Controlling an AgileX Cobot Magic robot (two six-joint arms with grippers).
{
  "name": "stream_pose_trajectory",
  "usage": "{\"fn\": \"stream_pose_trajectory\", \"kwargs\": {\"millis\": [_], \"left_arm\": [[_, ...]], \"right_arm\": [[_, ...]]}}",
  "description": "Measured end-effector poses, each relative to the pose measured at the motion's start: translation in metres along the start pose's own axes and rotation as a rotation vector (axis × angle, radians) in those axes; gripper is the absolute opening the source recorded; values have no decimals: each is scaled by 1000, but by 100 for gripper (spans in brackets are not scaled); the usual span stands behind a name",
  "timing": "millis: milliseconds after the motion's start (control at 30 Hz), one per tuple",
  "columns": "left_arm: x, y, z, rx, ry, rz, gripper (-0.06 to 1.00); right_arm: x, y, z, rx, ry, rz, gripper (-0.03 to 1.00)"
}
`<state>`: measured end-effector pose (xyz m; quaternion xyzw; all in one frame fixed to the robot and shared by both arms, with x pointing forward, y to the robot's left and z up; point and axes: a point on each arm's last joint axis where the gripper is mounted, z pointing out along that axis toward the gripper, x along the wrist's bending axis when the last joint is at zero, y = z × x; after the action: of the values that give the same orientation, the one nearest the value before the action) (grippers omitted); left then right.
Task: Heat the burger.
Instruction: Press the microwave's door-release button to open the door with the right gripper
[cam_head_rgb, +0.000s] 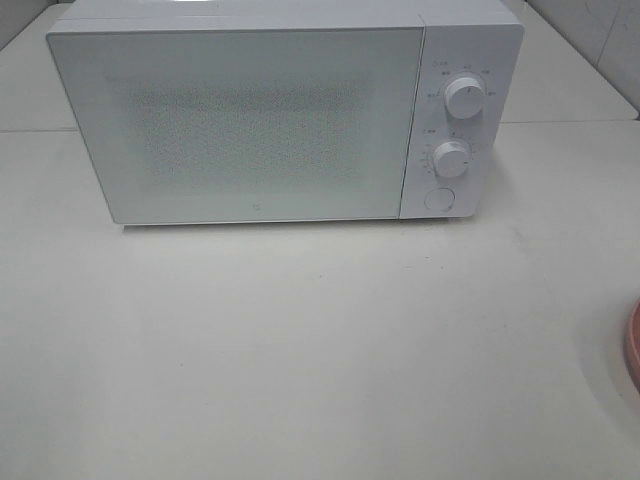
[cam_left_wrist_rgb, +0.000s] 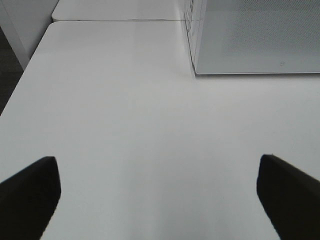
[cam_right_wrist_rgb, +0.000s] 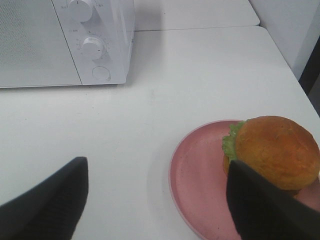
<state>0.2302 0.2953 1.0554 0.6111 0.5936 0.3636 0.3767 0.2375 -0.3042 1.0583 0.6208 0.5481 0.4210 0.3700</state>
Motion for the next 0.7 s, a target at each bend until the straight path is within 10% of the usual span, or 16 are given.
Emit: {"fn": "stream_pose_trajectory", "kwargs": {"millis": [700], "left_arm": [[0, 0, 0, 0, 0, 0, 99]], "right_arm": [[12, 45, 26, -191, 66, 14, 73]]}}
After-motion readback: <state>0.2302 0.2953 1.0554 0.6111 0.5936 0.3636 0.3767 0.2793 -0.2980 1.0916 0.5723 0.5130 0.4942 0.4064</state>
